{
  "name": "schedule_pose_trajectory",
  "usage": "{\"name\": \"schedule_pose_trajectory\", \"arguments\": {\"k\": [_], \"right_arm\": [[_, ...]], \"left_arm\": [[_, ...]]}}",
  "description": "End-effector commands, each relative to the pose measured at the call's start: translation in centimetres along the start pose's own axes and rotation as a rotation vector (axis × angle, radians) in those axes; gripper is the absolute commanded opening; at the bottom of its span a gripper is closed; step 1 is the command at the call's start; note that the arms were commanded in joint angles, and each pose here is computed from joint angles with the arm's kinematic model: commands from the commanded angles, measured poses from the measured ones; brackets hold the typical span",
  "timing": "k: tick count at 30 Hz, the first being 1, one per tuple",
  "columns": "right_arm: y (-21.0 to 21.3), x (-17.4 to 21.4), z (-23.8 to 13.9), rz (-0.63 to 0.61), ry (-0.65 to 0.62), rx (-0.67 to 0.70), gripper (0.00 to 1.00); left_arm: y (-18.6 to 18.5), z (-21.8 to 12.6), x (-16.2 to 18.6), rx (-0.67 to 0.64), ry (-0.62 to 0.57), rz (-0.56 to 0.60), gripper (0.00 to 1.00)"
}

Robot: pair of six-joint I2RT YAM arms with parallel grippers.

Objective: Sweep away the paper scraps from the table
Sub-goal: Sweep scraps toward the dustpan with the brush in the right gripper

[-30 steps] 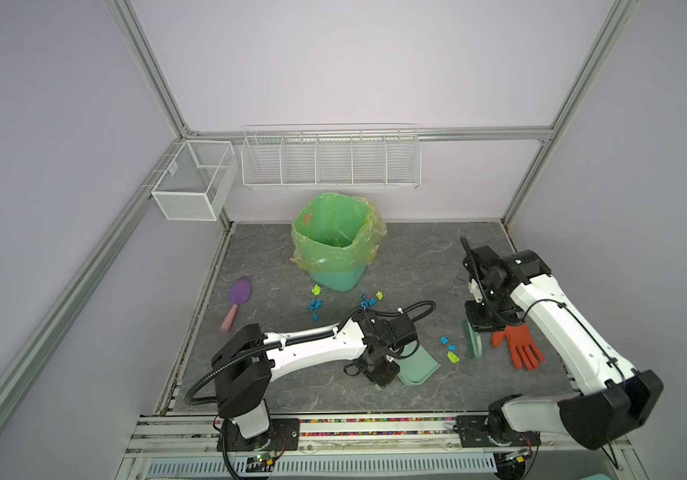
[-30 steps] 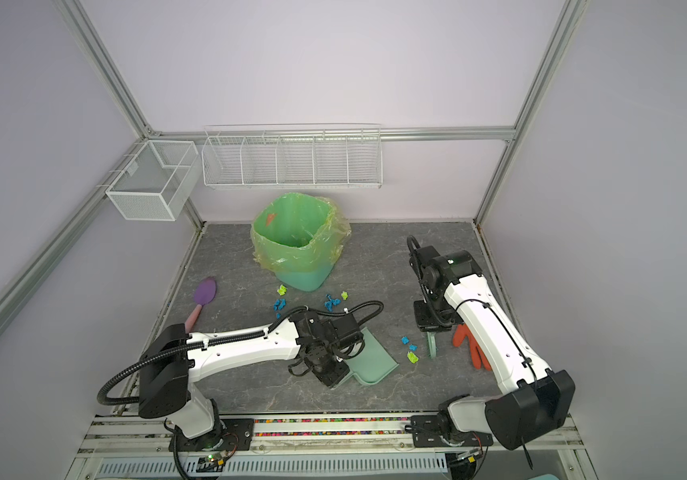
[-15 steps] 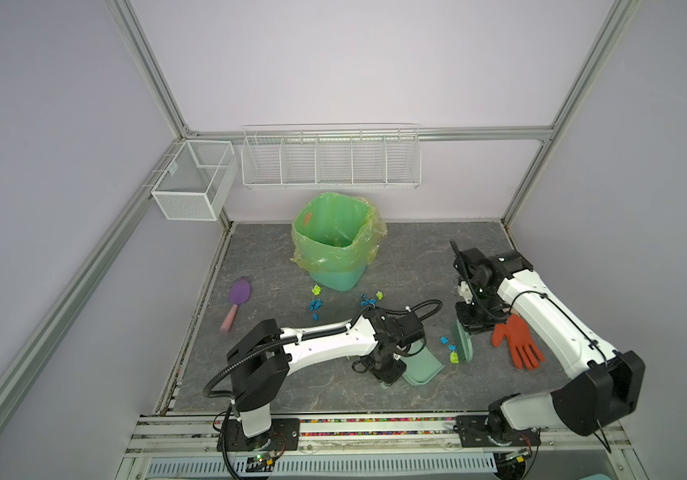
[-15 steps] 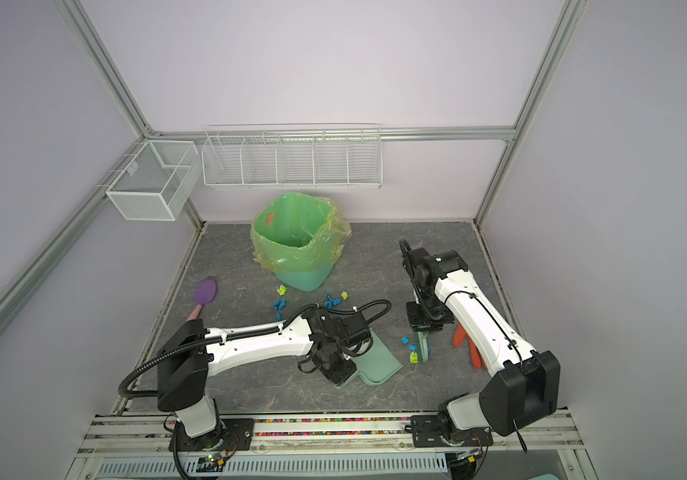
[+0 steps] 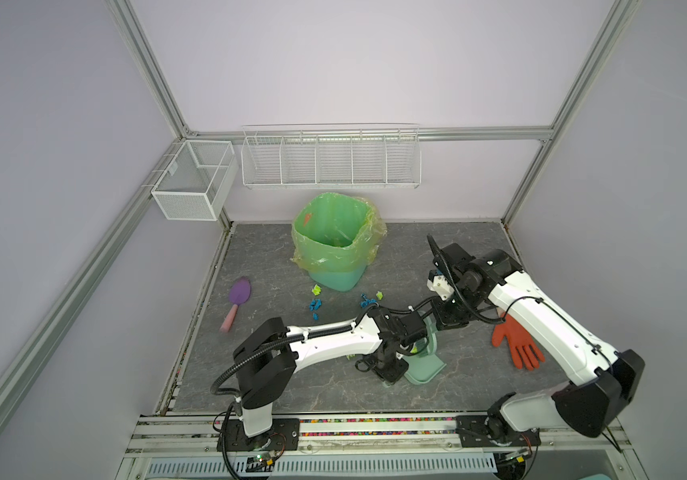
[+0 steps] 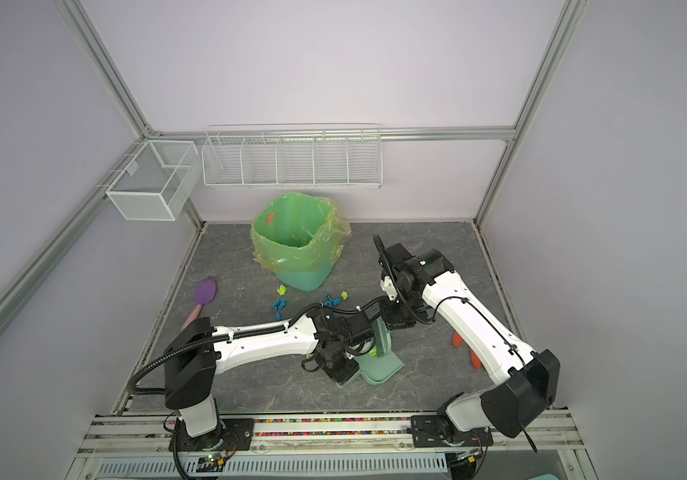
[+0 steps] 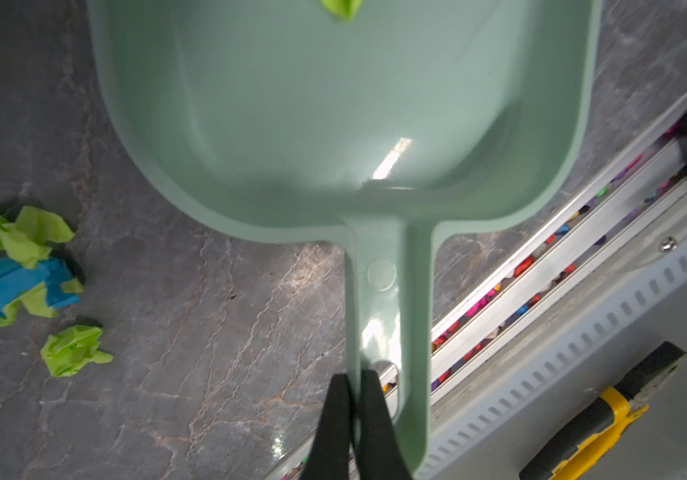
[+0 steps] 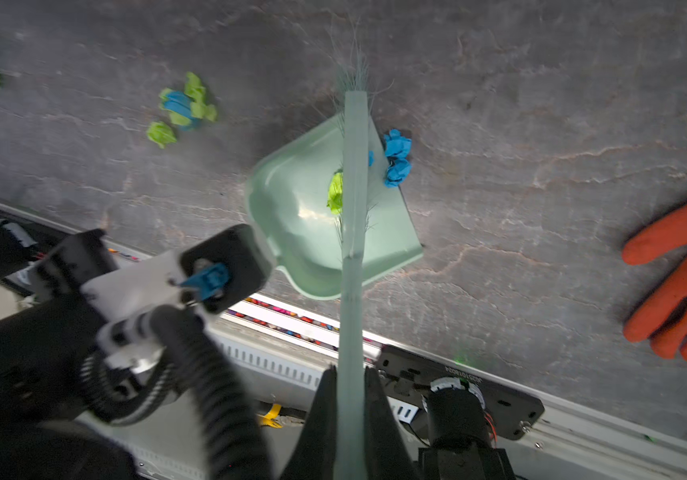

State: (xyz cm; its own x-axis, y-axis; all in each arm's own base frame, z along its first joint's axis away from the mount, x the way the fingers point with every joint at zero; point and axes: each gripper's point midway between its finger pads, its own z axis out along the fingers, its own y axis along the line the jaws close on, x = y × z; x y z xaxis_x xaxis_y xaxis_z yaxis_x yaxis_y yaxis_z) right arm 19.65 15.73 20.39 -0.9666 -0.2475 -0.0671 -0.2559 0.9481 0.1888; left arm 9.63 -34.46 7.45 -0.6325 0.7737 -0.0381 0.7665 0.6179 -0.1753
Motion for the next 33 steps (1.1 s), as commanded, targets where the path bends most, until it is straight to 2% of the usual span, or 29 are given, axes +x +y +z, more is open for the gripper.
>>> {"name": "schedule_pose_trajectory", "arguments": {"k": [1,6,11,17,26,33], "right_arm": [[1.2,0.2,-2.0,0.017,-0.072,-0.077,0.07],[0.3,1.3,-1.0,0.055,-0.074,-0.070,0.07],[0.3,1.1,-2.0,0.088,-0.148,-0.117,0.07],[-3.1,0.3,-4.0,0.116,-0.217,0.003,0.07],[-6.9,-1.1,-2.1,0.056,-0.068,0.233,0.07],[-6.7,-1.9,-0.2,0.036,0.005,0.226,0.07]], "left_arm": [[-0.1,-0.2,-0.5,-0.012,-0.005,0.005,0.00],[0.1,-0.3,-0.8,-0.026,-0.017,0.001,0.00],[0.3,-0.3,-1.1,-0.027,-0.026,-0.012,0.00],[0.2,-0.3,-0.9,-0.009,-0.021,-0.023,0.00],[0.9,-0.3,-0.7,-0.015,-0.013,-0.039,0.00],[1.3,-0.4,-0.8,-0.014,-0.014,-0.047,0.00]]}}
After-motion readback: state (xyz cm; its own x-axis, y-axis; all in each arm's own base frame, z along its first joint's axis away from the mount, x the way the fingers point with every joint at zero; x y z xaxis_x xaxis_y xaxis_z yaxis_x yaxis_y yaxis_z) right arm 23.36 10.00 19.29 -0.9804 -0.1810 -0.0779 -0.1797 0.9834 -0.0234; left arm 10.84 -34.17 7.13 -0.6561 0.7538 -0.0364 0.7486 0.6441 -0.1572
